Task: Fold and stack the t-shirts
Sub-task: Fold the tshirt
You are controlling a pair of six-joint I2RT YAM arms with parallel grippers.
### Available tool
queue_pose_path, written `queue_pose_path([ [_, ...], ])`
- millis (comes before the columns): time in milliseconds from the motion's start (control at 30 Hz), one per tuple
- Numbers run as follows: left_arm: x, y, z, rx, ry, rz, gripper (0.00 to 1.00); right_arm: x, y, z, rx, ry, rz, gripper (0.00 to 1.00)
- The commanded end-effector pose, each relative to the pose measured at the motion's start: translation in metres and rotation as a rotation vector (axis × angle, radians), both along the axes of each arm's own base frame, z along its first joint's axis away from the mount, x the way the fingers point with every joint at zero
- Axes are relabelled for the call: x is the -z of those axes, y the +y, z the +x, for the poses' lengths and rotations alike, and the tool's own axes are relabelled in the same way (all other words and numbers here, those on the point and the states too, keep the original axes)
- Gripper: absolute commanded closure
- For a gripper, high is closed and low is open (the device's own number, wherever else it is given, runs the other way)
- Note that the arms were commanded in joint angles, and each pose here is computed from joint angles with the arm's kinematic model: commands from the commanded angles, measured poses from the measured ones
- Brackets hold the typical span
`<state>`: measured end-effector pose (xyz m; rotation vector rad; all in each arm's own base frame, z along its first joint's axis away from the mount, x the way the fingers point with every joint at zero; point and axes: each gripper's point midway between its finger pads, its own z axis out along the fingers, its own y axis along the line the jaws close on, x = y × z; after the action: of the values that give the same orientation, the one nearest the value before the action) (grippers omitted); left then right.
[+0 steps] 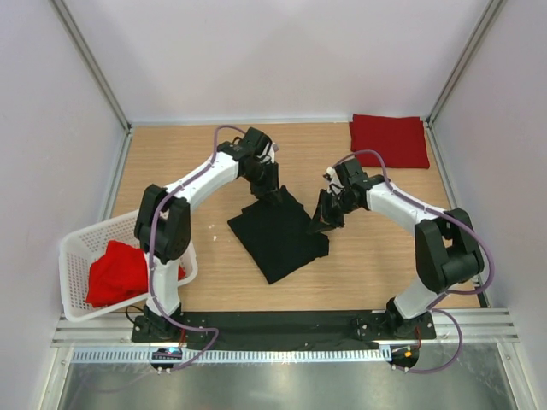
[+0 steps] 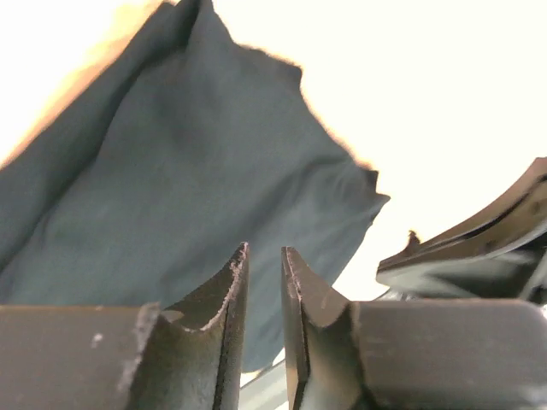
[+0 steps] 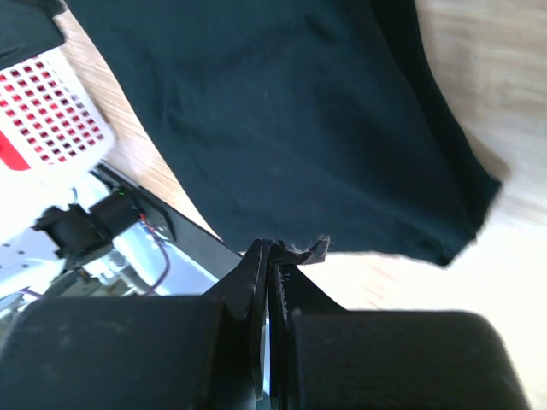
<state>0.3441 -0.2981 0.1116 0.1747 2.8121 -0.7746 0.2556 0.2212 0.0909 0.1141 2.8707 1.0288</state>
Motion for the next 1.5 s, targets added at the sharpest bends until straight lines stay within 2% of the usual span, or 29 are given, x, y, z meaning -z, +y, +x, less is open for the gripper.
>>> queue_pose_path([
  [0,0.004,-0.026,0.022,0.03,0.0,-0.111,0.79,0.003,0.017,0.012,0.007,0.003,0.107,0.98],
  [167,0.013,-0.037,0.043,0.028,-0.02,-0.149,0.8,0.022,0.018,0.005,-0.01,0.052,0.125,0.98],
  [400,0.046,-0.04,0.077,-0.018,0.004,-0.193,0.81,0.045,0.012,-0.013,-0.005,0.095,0.118,0.99],
  [600,0.066,-0.034,0.103,-0.087,0.021,-0.245,0.81,0.082,-0.021,-0.04,0.046,0.201,0.043,0.99],
  [733,0.073,-0.029,0.103,-0.08,0.047,-0.228,0.81,0.087,-0.032,-0.043,0.05,0.206,0.005,0.99],
  [800,0.063,-0.026,0.104,-0.059,0.019,-0.21,0.81,0.08,-0.032,-0.038,0.04,0.194,0.004,0.99],
  [867,0.054,-0.018,0.098,-0.061,0.026,-0.176,0.79,0.068,-0.033,-0.03,0.031,0.174,-0.017,0.99],
  [900,0.035,-0.015,0.097,-0.05,-0.005,-0.176,0.76,0.065,-0.035,-0.029,0.027,0.169,-0.034,0.99],
  [967,0.024,-0.001,0.089,-0.076,0.004,-0.127,0.68,0.055,-0.044,-0.025,0.03,0.162,-0.106,0.98],
  [1000,-0.001,0.001,0.085,-0.073,-0.033,-0.133,0.66,0.048,-0.047,-0.023,0.024,0.138,-0.121,0.98],
  [1067,-0.013,0.011,0.07,-0.078,-0.021,-0.108,0.62,0.04,-0.055,-0.026,0.035,0.139,-0.166,0.96],
  [1200,-0.042,0.023,0.034,-0.087,-0.016,-0.124,0.59,0.039,-0.074,-0.035,0.114,0.142,-0.268,0.95],
  [1233,-0.063,0.027,0.025,-0.086,-0.054,-0.142,0.59,0.037,-0.073,-0.037,0.15,0.144,-0.261,0.95],
  [1267,-0.055,0.031,0.013,-0.088,-0.028,-0.126,0.59,0.044,-0.074,-0.043,0.17,0.156,-0.259,0.95],
  [1467,-0.08,0.048,-0.032,-0.084,-0.05,-0.137,0.59,0.059,-0.071,-0.04,0.354,0.146,-0.215,0.98],
])
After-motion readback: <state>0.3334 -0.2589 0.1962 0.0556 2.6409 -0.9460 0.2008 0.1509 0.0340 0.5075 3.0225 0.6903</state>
